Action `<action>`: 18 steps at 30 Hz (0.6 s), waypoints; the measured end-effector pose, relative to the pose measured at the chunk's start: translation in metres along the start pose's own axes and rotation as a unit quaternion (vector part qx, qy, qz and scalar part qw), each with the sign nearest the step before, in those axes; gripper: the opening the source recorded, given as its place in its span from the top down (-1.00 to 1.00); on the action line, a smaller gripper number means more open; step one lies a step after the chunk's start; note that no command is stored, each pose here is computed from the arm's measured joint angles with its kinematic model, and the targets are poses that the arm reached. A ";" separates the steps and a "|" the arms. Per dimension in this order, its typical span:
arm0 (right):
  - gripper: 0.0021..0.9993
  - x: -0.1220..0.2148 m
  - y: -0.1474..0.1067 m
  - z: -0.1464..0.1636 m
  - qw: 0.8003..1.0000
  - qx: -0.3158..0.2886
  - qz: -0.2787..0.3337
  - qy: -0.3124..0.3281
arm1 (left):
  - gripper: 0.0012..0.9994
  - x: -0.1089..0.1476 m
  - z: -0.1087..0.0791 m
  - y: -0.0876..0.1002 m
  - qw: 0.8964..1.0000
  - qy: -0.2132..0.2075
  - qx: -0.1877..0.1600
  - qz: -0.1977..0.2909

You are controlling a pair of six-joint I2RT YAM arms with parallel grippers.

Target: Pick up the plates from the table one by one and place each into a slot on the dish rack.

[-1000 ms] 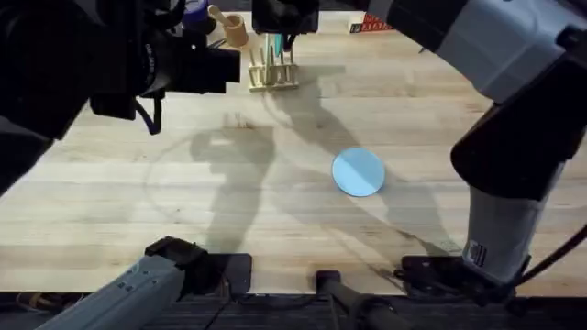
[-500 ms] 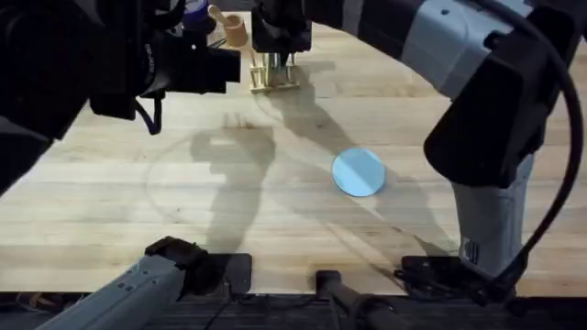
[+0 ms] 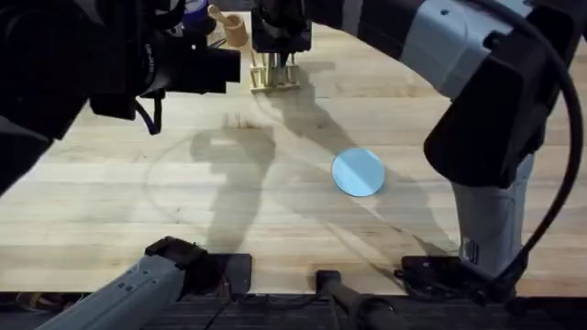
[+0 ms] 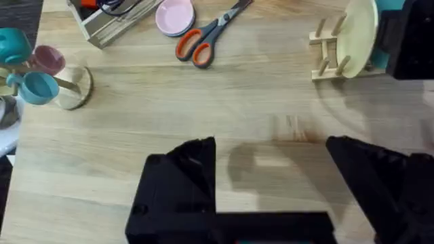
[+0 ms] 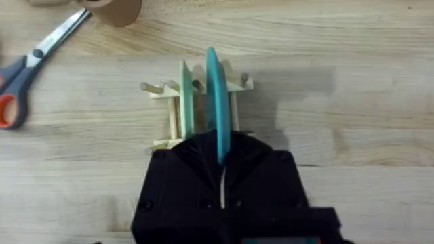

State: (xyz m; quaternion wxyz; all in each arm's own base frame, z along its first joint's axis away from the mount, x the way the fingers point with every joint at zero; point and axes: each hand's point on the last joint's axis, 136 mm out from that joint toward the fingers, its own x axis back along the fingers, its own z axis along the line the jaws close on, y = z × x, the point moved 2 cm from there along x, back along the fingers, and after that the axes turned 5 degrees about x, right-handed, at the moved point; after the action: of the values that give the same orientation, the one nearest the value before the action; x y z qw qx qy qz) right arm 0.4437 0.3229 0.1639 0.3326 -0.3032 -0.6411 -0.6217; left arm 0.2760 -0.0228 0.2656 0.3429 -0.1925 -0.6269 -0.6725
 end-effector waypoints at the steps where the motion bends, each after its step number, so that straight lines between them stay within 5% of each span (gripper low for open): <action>1: 0.90 0.000 0.000 0.000 1.000 0.000 0.000 0.000 | -0.99 0.000 0.000 0.000 1.000 0.000 0.000 0.000; 18: 0.60 0.001 0.001 0.000 1.000 0.000 -0.002 -0.001 | -0.99 0.000 0.000 0.000 1.000 0.000 0.000 0.000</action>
State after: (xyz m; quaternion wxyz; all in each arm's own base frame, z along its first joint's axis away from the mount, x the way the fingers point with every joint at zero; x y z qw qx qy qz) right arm 0.4441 0.3226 0.1649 0.3312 -0.3026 -0.6421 -0.6217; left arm 0.2761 -0.0229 0.2656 0.3429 -0.1925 -0.6270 -0.6725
